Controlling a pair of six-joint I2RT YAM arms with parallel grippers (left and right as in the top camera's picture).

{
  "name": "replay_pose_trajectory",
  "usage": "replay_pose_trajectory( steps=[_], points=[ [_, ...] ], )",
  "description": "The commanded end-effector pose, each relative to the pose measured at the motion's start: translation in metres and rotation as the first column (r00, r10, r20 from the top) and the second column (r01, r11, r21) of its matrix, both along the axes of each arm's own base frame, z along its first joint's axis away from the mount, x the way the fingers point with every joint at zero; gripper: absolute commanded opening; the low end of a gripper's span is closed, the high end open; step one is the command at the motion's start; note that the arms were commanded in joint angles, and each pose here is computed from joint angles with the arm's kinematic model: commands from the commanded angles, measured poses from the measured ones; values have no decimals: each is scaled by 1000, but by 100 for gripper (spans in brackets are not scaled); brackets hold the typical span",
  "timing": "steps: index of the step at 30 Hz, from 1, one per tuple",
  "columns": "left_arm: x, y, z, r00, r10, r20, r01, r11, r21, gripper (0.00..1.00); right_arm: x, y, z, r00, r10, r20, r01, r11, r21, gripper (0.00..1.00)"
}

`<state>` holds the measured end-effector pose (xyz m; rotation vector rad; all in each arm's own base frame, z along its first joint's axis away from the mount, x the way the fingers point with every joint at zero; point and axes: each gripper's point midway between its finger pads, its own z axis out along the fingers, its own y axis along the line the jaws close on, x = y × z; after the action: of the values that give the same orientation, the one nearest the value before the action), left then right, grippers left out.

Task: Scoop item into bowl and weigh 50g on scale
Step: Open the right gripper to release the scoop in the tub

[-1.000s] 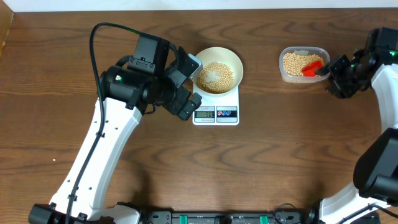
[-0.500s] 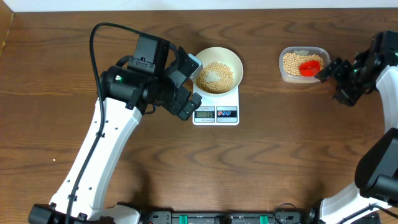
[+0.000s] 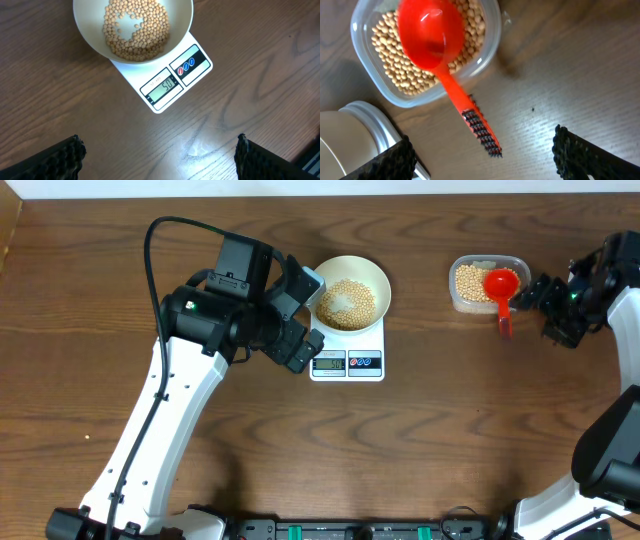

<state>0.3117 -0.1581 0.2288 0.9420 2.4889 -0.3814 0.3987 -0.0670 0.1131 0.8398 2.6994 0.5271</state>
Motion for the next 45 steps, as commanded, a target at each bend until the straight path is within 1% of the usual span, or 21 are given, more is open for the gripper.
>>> replay_pose_trajectory(
  steps=[1, 7, 9, 12, 15, 20, 23, 24, 27, 32, 36, 41, 45],
  points=[
    [2, -3, 4, 1000, -4, 3, 4, 1000, -10, 98, 0, -4, -3, 1000, 17, 17, -16, 1000, -15, 87],
    [2, -3, 4, 1000, -4, 4, 4, 1000, -11, 98, 7, -6, -1, 999, 18, 47, -17, 1000, -26, 85],
    [2, -3, 4, 1000, -4, 3, 4, 1000, -10, 98, 11, -5, 4, 995, 56, 78, -54, 998, -33, 83],
    [2, -3, 4, 1000, -4, 3, 4, 1000, -10, 98, 15, -2, 18, 984, 119, 132, -113, 992, -52, 84],
    [2, -3, 4, 1000, -4, 4, 4, 1000, -11, 98, 17, 0, 44, 956, 207, 210, -187, 976, -114, 90],
    [2, -3, 4, 1000, -4, 3, 4, 1000, -10, 98, 10, 3, 95, 888, 329, 321, -255, 934, -251, 96],
    [2, -3, 4, 1000, -4, 3, 4, 1000, -10, 98, 1, 6, 127, 856, 350, 381, -242, 921, -305, 96],
    [2, -3, 4, 1000, -4, 4, 4, 1000, -11, 98, -4, 8, 141, 842, 355, 407, -230, 918, -324, 99],
    [2, -3, 4, 1000, -4, 3, 4, 1000, -10, 98, -15, 11, 169, 812, 364, 457, -205, 910, -361, 99],
    [2, -3, 4, 1000, -4, 3, 4, 1000, -10, 98, -32, 17, 198, 777, 373, 506, -176, 902, -395, 99],
    [2, -3, 4, 1000, -4, 3, 4, 1000, -10, 98, -44, 21, 205, 775, 374, 509, -174, 901, -397, 99],
    [2, -3, 4, 1000, -4, 3, 4, 1000, -10, 98, -54, 26, 197, 803, 357, 477, -194, 914, -357, 99],
    [2, -3, 4, 1000, -4, 3, 4, 1000, -10, 98, -55, 26, 196, 832, 277, 481, -147, 946, -290, 99]
  ],
)
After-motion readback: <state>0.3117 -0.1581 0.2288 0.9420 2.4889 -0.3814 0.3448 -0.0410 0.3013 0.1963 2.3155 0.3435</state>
